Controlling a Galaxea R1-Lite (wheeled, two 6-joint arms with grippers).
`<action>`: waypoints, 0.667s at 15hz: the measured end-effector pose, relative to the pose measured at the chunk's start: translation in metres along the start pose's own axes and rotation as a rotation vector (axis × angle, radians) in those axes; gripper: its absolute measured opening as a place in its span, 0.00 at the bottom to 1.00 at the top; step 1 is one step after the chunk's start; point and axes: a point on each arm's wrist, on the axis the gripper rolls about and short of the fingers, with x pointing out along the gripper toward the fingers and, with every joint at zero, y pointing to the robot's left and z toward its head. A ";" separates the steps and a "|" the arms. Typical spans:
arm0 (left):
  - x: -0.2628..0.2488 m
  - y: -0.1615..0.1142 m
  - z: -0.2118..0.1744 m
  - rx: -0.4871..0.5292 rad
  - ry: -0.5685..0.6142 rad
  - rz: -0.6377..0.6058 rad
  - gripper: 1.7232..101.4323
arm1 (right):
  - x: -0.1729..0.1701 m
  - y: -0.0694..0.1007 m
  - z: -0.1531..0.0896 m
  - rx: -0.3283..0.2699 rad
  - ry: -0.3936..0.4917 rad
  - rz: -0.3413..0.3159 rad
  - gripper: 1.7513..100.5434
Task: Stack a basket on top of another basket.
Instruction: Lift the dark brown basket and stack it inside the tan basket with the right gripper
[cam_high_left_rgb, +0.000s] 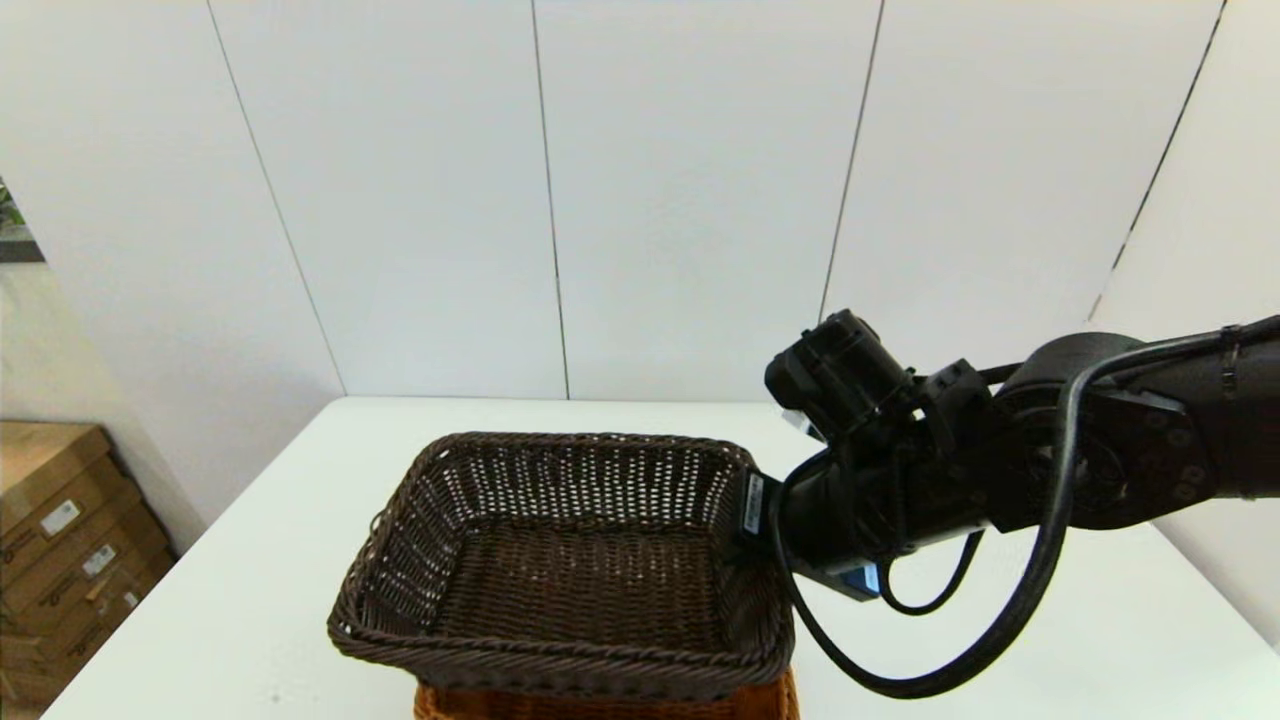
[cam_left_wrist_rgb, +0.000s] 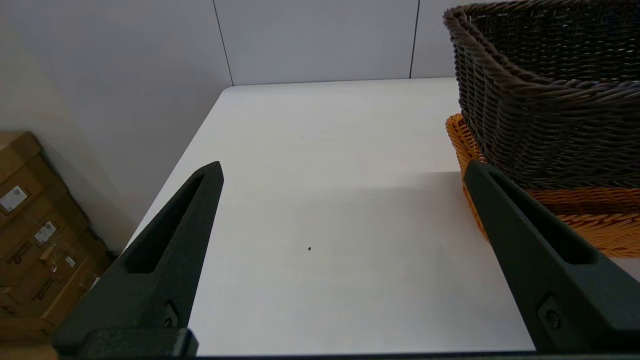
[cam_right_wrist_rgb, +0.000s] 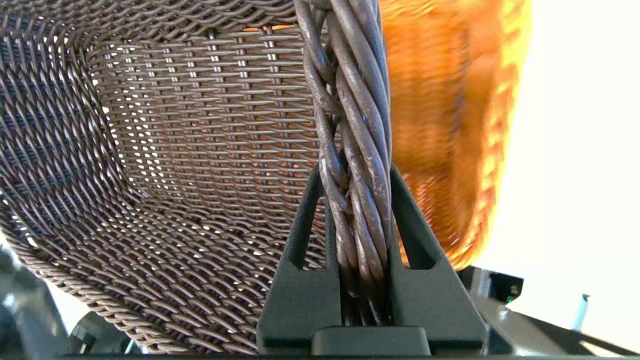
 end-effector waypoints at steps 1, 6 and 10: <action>0.000 0.000 0.000 0.000 0.000 0.000 0.96 | 0.002 -0.002 0.002 0.007 -0.002 -0.008 0.13; 0.000 0.000 0.000 0.001 0.000 0.000 0.96 | 0.007 -0.008 0.007 0.027 -0.003 -0.034 0.13; 0.000 0.000 0.000 0.000 0.001 0.000 0.96 | 0.007 -0.009 0.007 0.030 -0.008 -0.049 0.13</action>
